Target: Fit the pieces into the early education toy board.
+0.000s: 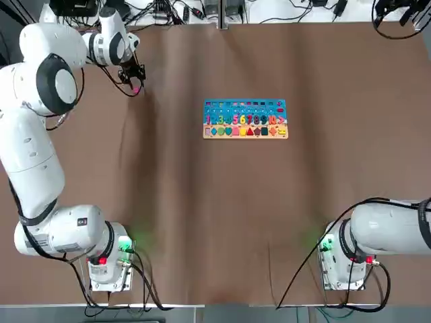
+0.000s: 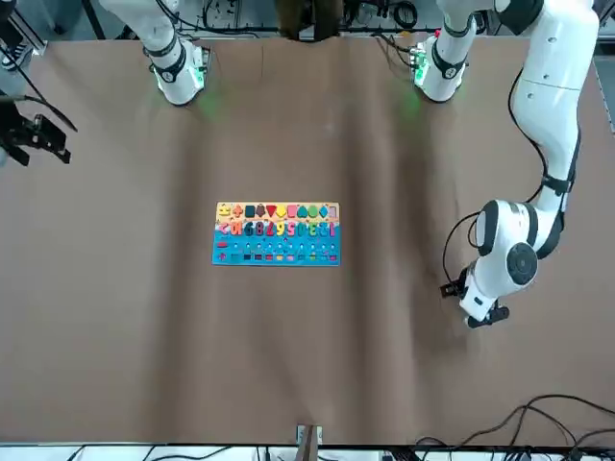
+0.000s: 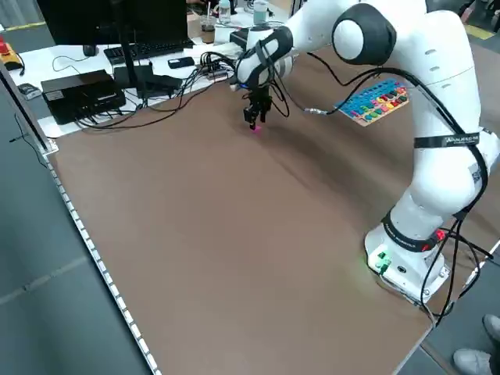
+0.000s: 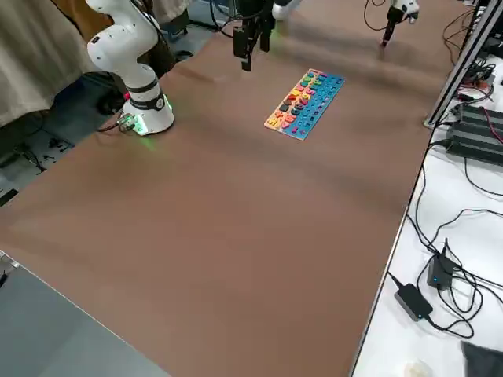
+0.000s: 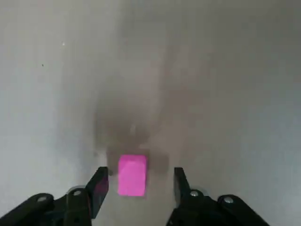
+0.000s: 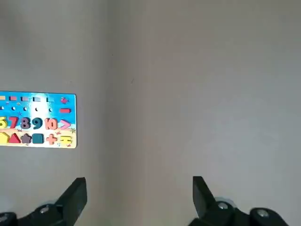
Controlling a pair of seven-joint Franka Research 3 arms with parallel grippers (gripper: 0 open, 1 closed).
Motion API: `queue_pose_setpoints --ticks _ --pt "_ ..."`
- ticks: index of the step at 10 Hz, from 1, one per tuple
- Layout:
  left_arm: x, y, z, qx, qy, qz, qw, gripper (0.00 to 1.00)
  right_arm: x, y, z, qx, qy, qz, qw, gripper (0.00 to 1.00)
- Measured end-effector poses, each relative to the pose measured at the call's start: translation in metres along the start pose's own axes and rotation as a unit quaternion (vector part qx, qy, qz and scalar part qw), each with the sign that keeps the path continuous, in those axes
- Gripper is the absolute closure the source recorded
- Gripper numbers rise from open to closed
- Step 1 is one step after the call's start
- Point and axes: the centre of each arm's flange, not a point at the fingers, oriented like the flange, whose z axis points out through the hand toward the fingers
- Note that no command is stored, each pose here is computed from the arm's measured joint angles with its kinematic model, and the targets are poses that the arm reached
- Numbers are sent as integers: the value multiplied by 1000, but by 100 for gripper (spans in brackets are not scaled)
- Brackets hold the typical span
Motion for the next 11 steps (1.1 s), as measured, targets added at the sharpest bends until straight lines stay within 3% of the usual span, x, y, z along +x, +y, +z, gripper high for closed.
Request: queue_pose_setpoints --ticks 11 --pt "-4 -4 -1 -2 -1 11 1000 42 6 -1 12 1 -14 -2 1000 1"
